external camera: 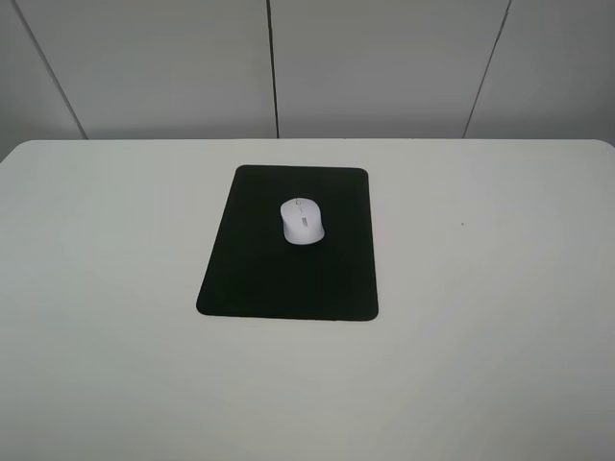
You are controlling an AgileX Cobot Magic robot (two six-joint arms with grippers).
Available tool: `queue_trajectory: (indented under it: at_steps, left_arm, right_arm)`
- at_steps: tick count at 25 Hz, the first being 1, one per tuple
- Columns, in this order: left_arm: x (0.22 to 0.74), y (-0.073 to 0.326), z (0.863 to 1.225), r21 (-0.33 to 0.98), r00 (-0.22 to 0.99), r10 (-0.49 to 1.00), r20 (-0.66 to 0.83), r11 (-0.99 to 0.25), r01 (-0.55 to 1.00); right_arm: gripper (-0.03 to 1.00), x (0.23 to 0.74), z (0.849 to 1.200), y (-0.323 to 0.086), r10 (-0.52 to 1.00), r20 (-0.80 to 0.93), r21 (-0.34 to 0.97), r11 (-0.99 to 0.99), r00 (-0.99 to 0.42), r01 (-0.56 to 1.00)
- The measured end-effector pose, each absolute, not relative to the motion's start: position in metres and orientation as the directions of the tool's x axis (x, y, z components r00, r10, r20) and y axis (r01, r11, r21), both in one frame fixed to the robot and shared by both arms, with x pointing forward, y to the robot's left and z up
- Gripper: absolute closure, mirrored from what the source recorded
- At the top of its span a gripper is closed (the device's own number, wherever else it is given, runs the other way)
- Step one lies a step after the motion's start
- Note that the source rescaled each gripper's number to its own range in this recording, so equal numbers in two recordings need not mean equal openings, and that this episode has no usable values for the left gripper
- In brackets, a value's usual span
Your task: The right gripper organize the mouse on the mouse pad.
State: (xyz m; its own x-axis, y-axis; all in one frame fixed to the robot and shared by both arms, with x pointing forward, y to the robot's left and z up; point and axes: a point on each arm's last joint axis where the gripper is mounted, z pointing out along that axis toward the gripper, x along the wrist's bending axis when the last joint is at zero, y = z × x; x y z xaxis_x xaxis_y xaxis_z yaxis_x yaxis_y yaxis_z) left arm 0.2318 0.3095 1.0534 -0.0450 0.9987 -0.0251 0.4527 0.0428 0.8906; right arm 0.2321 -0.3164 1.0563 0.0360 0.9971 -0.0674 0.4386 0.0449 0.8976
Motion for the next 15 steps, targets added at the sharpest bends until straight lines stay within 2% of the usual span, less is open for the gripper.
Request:
queue_trajectory:
  at_steps: [15]
  left_arm:
    - [0.2318,0.3095,1.0534,0.891,-0.045,0.999,-0.025,0.043,0.453]
  right_arm:
    - [-0.03,0.2321,1.0562,-0.3163,0.997,-0.067,0.898,0.044,0.036,0.439]
